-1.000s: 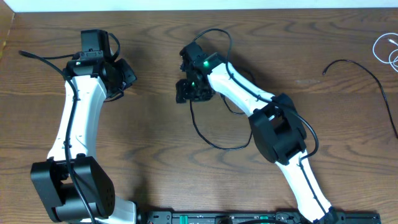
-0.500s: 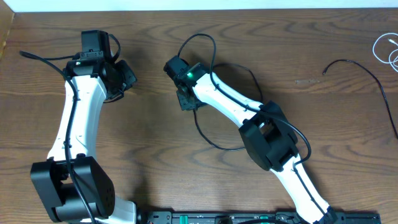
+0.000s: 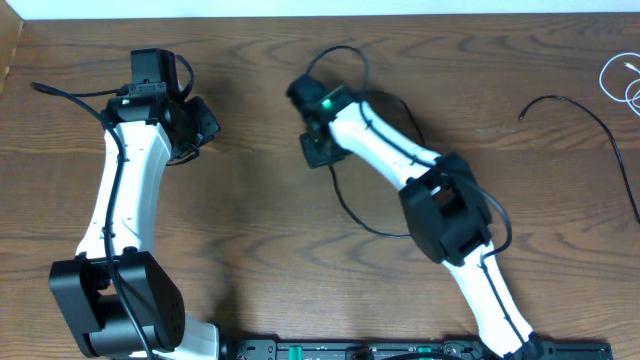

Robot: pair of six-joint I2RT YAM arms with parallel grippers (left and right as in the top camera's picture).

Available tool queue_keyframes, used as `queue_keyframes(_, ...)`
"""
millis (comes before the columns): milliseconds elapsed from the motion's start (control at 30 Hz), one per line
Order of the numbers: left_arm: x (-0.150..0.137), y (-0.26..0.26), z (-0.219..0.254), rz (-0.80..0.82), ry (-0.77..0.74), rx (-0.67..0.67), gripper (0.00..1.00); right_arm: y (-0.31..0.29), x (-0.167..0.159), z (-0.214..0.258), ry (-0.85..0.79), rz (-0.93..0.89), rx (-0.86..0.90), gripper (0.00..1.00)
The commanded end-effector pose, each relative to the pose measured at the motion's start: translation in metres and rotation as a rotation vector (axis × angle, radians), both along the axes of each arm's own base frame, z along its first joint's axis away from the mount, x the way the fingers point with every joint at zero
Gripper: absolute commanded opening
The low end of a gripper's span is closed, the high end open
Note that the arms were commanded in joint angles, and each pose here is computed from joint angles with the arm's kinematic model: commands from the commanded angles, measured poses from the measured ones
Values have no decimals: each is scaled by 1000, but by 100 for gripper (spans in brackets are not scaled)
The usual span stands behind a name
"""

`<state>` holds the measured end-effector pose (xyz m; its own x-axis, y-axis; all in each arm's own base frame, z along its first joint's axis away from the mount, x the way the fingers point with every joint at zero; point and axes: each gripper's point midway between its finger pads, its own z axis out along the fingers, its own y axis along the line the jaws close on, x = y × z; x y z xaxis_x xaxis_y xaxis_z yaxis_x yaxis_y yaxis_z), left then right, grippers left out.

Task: Untangle cables
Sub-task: 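Carry the black cable to the upper right with the right gripper, then release the black cable at the right edge and lift the gripper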

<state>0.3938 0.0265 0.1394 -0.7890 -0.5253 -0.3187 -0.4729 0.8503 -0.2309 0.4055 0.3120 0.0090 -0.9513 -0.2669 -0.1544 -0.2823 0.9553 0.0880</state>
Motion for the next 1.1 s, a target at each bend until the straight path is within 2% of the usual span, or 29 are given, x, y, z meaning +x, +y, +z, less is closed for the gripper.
queue_keyframes(0, -1, 3, 1, 13, 3, 10, 14, -13, 33, 86, -127, -21, 148, 1)
queue_keyframes(233, -1, 3, 1, 12, 2, 10, 17, -97, 92, 214, -419, -188, 273, 1)
queue_keyframes(400, -1, 3, 1, 12, 2, 10, 17, -177, 118, 284, -613, -328, 314, 1)
queue_keyframes(800, -1, 3, 1, 13, 3, 10, 17, -354, 164, 379, -1041, -593, 297, 1)
queue_keyframes(933, -1, 3, 0, 13, 3, 10, 17, -426, 163, 404, -1176, -777, 274, 1)
queue_keyframes(1067, -1, 3, -2, 15, 3, 8, 17, -473, 156, 405, -1216, -890, 234, 1)
